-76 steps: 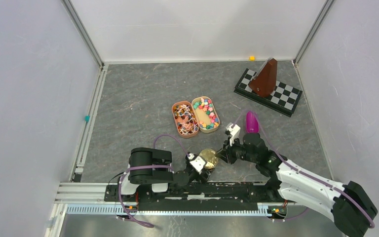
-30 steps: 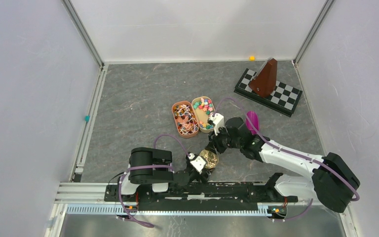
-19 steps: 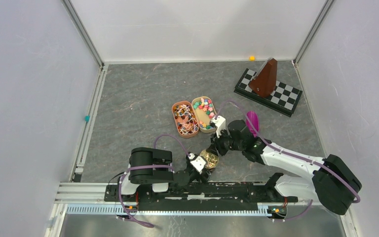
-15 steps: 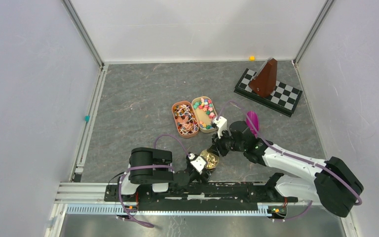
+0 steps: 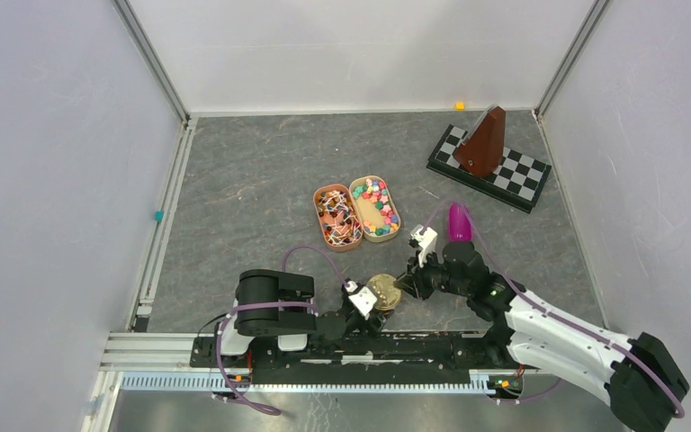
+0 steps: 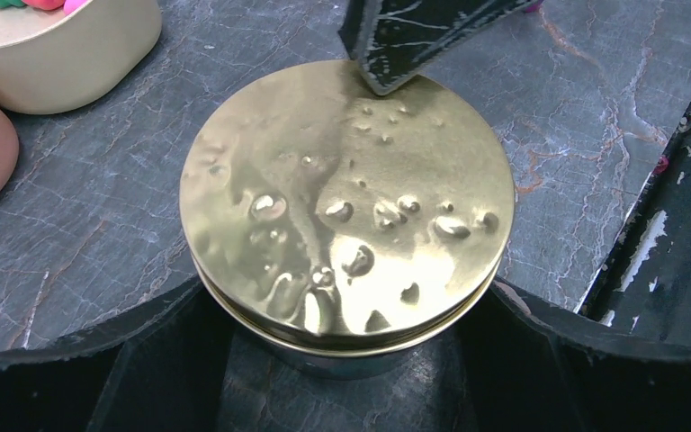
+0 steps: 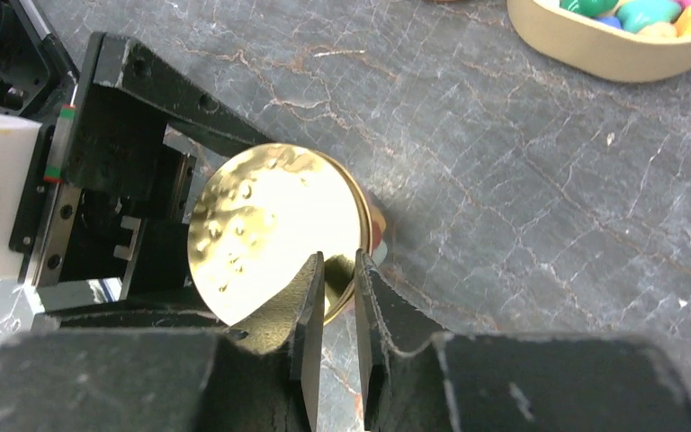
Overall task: Pack the candies
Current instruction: Screw the bottle lid onto the packing bottle.
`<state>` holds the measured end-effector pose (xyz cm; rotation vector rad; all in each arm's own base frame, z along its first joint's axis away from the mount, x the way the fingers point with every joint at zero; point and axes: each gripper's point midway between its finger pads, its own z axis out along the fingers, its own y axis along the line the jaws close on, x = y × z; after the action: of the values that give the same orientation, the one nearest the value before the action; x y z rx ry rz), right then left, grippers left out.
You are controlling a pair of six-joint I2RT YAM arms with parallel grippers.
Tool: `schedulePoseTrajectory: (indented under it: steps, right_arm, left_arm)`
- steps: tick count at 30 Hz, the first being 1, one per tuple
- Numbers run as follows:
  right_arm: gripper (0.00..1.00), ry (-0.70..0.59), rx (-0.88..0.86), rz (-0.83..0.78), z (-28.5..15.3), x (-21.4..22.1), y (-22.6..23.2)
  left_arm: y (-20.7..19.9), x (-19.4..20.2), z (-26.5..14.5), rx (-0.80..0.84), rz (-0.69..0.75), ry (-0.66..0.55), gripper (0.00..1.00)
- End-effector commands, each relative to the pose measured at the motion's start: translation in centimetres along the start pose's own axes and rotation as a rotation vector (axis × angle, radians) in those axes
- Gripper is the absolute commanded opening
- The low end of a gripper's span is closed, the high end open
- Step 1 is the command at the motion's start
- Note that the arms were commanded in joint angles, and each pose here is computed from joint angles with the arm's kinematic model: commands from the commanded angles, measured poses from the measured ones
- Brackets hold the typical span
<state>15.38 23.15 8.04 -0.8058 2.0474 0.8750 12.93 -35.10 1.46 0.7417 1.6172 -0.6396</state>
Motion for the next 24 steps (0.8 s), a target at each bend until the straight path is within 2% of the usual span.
schedulePoseTrajectory:
  steps: [1, 7, 15, 19, 20, 24]
  right_arm:
    - [0.22, 0.132, -0.082, 0.082, -1.3, 4.4, 2.1]
    - [0.21, 0.128, -0.106, 0.081, -2.5, 4.5, 3.4]
    - [0.24, 0.043, -0.04, 0.029, -3.7, 0.1, 3.3]
    - [0.3, -0.033, 0.039, -0.024, -4.1, -3.5, 2.4]
    - [0.36, -0.044, 0.058, -0.034, -4.1, -4.1, 2.1]
    - [0.43, -0.07, 0.073, -0.083, -3.1, -6.4, 1.9]
  left_arm:
    - [1.0, 1.0, -0.3, -0.024, 0.045, 0.023, 0.67]
    - [1.0, 0.9, -0.3, -0.025, 0.046, 0.021, 0.67]
    - [1.0, 0.9, -0.3, -0.024, 0.045, 0.02, 0.67]
    - [1.0, 1.0, -0.3, -0.024, 0.046, 0.022, 0.67]
    - [1.0, 1.0, -0.3, -0.024, 0.046, 0.023, 0.67]
    - [0.8, 1.1, -0.3, -0.017, 0.047, 0.024, 0.67]
